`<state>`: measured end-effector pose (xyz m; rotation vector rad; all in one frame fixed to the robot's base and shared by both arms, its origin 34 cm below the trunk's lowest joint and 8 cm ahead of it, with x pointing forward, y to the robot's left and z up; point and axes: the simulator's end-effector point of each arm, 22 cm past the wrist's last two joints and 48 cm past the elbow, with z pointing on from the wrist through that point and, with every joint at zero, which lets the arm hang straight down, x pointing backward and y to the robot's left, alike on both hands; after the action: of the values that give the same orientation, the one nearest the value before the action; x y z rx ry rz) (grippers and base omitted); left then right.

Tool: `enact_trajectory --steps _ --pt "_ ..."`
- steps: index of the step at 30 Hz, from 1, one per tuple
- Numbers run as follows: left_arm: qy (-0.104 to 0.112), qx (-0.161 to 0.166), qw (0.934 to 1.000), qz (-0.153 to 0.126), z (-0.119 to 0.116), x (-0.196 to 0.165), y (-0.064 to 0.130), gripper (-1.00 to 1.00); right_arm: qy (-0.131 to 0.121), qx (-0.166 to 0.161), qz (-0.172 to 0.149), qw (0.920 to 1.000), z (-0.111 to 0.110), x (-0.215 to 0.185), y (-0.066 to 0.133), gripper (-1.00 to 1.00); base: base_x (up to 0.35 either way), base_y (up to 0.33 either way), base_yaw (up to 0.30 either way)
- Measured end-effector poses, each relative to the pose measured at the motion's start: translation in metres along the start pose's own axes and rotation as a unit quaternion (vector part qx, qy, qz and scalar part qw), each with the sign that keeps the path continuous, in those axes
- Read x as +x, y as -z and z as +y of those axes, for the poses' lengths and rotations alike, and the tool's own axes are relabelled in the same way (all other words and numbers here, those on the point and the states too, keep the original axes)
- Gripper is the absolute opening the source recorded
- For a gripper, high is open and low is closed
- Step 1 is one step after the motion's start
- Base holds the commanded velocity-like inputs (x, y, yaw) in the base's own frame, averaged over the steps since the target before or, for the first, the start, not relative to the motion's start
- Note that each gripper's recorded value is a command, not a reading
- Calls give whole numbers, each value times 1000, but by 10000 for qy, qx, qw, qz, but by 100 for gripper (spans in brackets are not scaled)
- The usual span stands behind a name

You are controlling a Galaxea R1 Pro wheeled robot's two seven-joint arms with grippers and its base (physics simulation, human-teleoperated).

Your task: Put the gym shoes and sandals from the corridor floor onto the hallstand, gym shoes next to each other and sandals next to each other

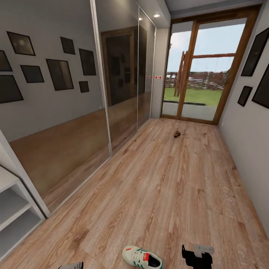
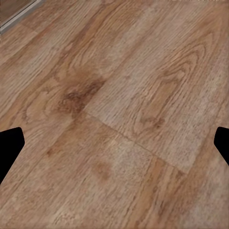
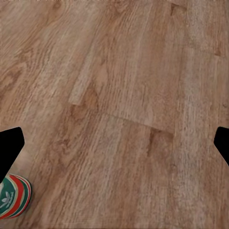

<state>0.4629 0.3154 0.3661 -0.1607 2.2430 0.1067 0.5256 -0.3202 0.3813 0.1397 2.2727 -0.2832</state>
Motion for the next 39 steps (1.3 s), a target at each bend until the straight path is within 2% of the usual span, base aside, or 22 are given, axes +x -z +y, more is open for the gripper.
enact_trajectory --steps 12,30,39 --pt "12 -3 10000 -27 0 -3 0 100 -15 5 -25 10000 0 -3 0 100 0 0 0" --pt "9 -4 10000 -18 0 -2 0 100 -18 1 -10 10000 1 -1 0 100 0 0 267" --pt "8 -6 10000 7 0 1 0 100 -10 -6 9 10000 2 1 0 100 0 0 89"
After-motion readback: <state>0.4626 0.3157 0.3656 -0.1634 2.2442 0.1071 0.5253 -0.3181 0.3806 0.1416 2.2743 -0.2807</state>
